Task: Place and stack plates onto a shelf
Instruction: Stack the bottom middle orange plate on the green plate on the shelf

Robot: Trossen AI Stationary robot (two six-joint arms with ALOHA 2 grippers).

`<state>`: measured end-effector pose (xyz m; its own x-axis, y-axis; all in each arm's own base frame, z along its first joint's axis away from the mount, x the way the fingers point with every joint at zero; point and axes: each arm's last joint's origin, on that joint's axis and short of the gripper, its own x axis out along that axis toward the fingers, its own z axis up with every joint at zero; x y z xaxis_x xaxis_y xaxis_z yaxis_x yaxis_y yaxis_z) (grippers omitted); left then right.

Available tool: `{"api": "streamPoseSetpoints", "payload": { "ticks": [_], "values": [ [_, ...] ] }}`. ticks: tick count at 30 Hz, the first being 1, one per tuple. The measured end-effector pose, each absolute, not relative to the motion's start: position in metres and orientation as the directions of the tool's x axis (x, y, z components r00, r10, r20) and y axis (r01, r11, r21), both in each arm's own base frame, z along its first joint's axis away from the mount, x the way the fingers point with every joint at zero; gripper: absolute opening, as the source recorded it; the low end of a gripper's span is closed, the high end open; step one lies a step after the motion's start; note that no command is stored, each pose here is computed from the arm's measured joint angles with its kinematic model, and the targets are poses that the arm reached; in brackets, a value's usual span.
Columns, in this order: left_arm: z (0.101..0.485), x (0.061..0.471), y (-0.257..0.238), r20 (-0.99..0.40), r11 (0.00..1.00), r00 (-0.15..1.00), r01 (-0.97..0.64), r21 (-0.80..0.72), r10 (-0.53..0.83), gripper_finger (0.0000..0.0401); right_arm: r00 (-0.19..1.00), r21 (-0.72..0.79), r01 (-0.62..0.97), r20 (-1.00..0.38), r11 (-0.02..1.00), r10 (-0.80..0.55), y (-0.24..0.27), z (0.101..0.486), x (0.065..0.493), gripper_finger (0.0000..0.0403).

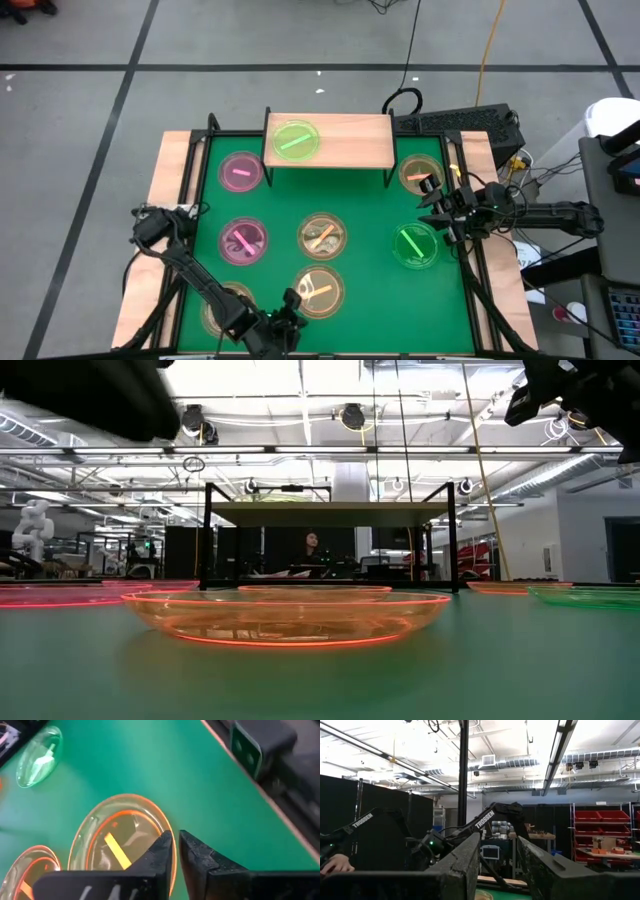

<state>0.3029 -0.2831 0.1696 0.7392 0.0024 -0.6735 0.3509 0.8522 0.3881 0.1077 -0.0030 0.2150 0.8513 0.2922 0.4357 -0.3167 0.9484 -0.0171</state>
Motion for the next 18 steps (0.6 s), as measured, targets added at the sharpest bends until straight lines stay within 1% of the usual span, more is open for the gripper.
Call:
{"api": "streamPoseSetpoints", "payload": {
  "ticks": [2,5,13,18],
  "values": [
    [0.171,0.306,-0.282,-0.662,0.866,0.749,0.334,0.373,-0.004,0.0059,0.851,-0.017,-0.316,0.436,0.948,0.292,-0.003,0.215,0.108,0.0114],
    [0.171,0.307,-0.281,-0.664,0.853,0.748,0.349,0.389,-0.003,0.007,0.851,-0.017,-0.316,0.436,0.948,0.292,-0.003,0.215,0.108,0.0114],
    [0.169,0.308,-0.279,-0.67,0.843,0.743,0.359,0.402,0.003,0.0072,0.851,-0.017,-0.317,0.436,0.948,0.292,-0.003,0.215,0.108,0.0114],
    [0.151,0.308,-0.284,-0.689,0.835,0.724,0.373,0.404,0.01,0.0072,0.851,-0.017,-0.317,0.436,0.948,0.292,-0.003,0.215,0.108,0.0114]
  ]
}}
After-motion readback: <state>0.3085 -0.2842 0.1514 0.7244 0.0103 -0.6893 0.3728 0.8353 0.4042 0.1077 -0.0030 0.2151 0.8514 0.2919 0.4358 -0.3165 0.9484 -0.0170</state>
